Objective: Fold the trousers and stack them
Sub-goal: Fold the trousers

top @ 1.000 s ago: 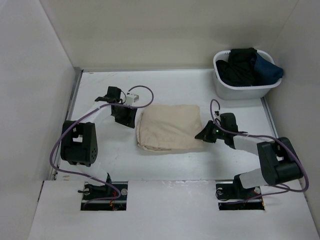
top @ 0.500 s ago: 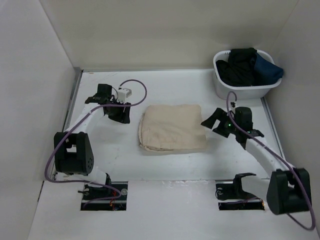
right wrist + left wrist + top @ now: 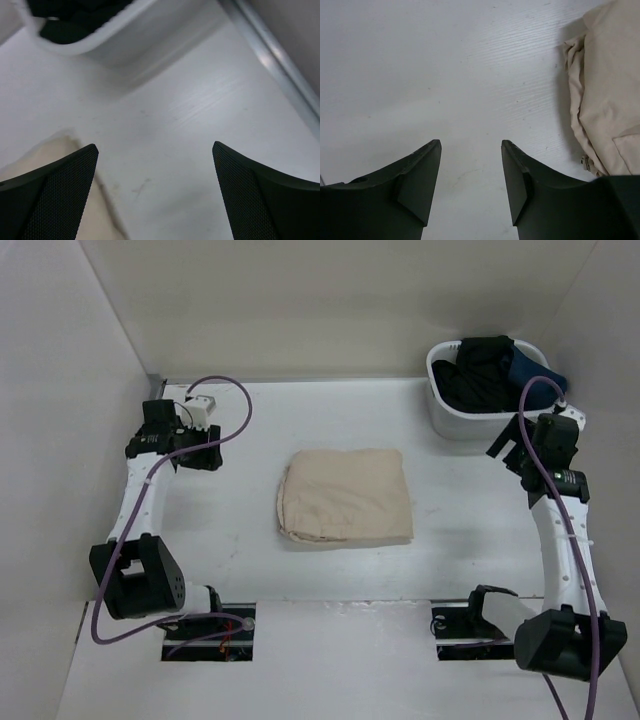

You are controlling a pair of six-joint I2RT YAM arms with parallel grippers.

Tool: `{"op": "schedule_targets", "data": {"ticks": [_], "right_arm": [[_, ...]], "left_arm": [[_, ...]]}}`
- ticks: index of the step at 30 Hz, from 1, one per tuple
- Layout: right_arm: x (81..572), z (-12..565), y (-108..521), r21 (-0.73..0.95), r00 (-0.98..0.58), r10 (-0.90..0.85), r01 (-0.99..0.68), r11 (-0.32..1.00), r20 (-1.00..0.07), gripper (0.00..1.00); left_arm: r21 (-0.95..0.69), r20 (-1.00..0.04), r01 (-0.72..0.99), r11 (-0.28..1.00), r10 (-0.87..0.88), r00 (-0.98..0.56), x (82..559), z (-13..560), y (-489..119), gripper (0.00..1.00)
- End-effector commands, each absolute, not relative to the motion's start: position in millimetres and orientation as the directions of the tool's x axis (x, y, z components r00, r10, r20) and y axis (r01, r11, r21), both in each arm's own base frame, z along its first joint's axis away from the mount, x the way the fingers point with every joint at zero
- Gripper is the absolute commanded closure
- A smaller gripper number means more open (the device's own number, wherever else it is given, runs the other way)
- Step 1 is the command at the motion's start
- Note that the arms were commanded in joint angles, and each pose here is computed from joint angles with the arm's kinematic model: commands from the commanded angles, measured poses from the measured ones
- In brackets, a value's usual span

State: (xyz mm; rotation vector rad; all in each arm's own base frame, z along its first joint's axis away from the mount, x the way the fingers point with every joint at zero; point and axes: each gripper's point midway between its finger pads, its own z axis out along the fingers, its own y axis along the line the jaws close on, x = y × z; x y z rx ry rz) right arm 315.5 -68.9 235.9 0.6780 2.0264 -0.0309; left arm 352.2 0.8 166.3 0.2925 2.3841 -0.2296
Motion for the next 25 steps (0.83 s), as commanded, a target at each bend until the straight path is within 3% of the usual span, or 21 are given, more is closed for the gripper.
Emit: {"op": "schedule_targets", "data": {"ticks": [1, 7, 25], "right_arm": [[286.9, 239.5, -117.6, 0.042, -0.392, 0.37, 0.635, 0.771, -0.842, 0.0], [286.1, 237.3, -115.2, -0.012, -0.431, 0.33, 0.622, 0.783, -0.84, 0.0], [287.4, 253.8, -113.3, 0.023, -0.354, 0.319, 0.637, 0.77, -0.879, 0.0]], "left_arm": [[-0.043, -0.742, 0.247, 0.968, 0.135, -0.657, 352.9, 199.6, 9.8, 0.49], [-0.041, -0.753, 0.24, 0.97, 0.128, -0.646, 346.8, 202.4, 9.3, 0.48], [-0.055, -0.751, 0.208, 0.976, 0.097, -0.653, 347.8, 197.6, 12.9, 0.48]]}}
